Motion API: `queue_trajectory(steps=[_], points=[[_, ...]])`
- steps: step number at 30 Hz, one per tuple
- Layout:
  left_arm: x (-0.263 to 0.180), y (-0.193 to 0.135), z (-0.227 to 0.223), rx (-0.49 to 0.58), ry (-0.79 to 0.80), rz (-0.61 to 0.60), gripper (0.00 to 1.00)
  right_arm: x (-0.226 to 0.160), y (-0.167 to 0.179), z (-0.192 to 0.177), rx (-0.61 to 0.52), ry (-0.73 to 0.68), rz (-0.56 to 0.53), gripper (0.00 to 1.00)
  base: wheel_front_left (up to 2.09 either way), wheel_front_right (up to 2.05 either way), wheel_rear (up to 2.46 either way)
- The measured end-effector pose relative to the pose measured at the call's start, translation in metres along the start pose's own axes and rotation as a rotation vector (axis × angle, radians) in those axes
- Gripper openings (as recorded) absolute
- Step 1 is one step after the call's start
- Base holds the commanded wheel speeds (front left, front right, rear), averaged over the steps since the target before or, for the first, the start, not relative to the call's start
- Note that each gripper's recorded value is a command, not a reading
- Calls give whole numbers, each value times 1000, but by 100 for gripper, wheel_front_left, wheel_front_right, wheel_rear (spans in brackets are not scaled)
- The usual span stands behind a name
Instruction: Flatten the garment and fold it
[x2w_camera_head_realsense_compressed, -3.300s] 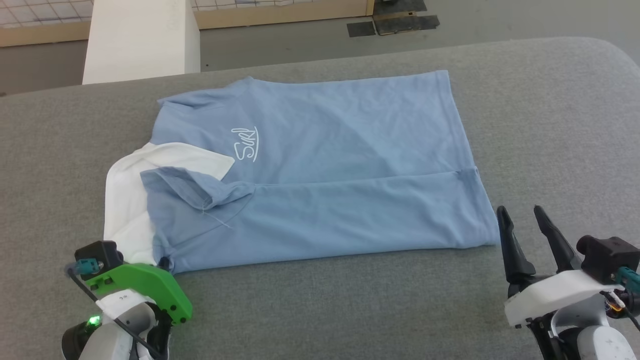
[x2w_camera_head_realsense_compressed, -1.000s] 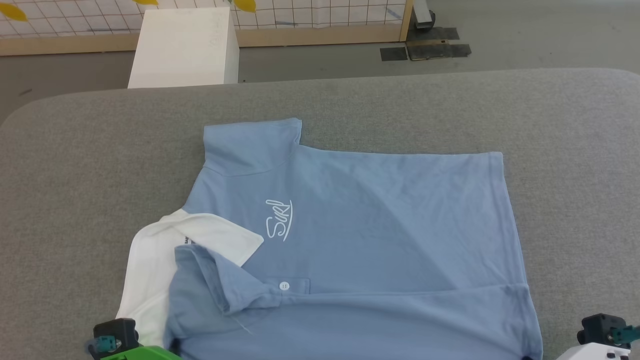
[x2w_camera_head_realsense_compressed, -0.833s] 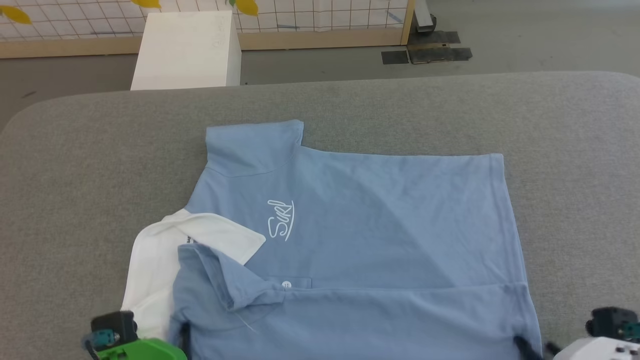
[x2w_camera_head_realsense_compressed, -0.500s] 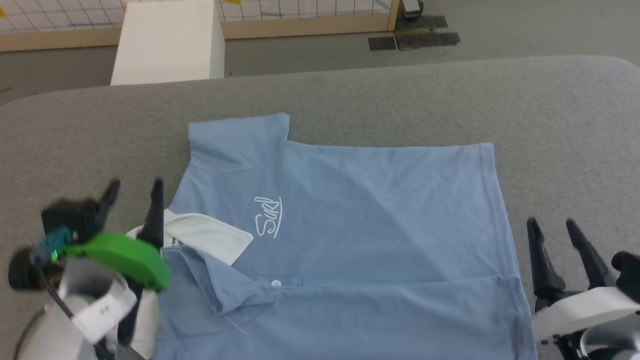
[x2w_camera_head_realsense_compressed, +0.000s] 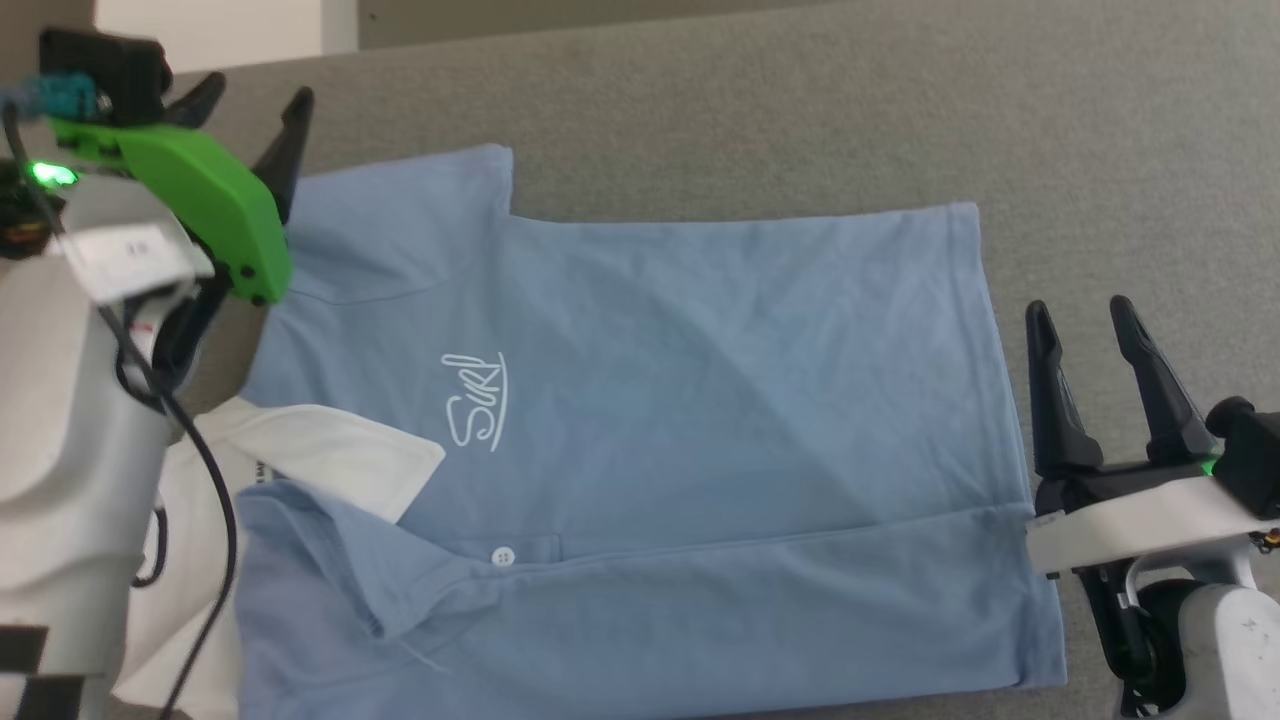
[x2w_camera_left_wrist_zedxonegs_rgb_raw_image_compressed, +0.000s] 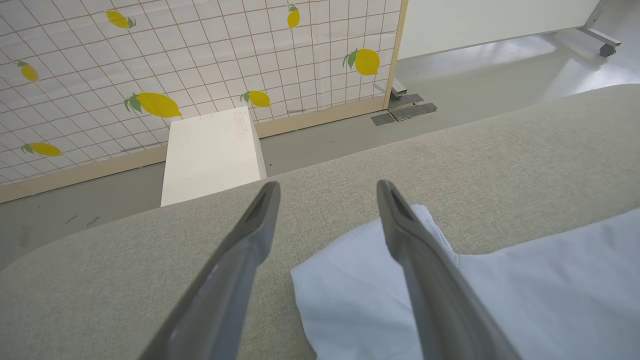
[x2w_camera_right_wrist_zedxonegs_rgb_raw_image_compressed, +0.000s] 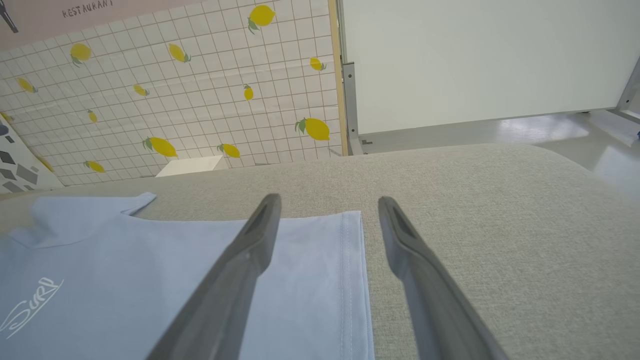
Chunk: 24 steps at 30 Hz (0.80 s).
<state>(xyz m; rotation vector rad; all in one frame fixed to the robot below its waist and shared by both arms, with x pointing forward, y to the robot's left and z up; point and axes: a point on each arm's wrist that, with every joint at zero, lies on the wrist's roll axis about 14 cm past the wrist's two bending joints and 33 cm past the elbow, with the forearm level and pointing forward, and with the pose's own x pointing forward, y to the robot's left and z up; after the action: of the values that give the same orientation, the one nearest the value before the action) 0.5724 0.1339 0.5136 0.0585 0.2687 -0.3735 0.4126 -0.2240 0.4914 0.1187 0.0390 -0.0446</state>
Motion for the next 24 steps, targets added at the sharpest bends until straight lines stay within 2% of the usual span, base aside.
queue_trajectory(steps=[6,13,20,21,22,23,24], points=[[33,12,-60,-10,333,26,100,5,-10,-17,2,43,-28,100,0,0,0],[38,14,-130,-54,688,81,100,3,-25,-32,-8,81,-70,100,0,0,0],[47,11,-133,-72,720,97,100,5,-34,-34,-22,86,-93,100,0,0,0],[47,11,-133,-70,718,95,97,6,-34,-33,-25,85,-90,100,0,0,0],[48,12,-131,-67,711,95,70,9,-33,-31,-30,81,-84,100,0,0,0],[48,11,-129,-59,705,92,23,12,-32,-29,-39,78,-74,100,0,0,0],[49,11,-129,-51,702,89,0,16,-32,-27,-50,75,-65,100,0,0,0]])
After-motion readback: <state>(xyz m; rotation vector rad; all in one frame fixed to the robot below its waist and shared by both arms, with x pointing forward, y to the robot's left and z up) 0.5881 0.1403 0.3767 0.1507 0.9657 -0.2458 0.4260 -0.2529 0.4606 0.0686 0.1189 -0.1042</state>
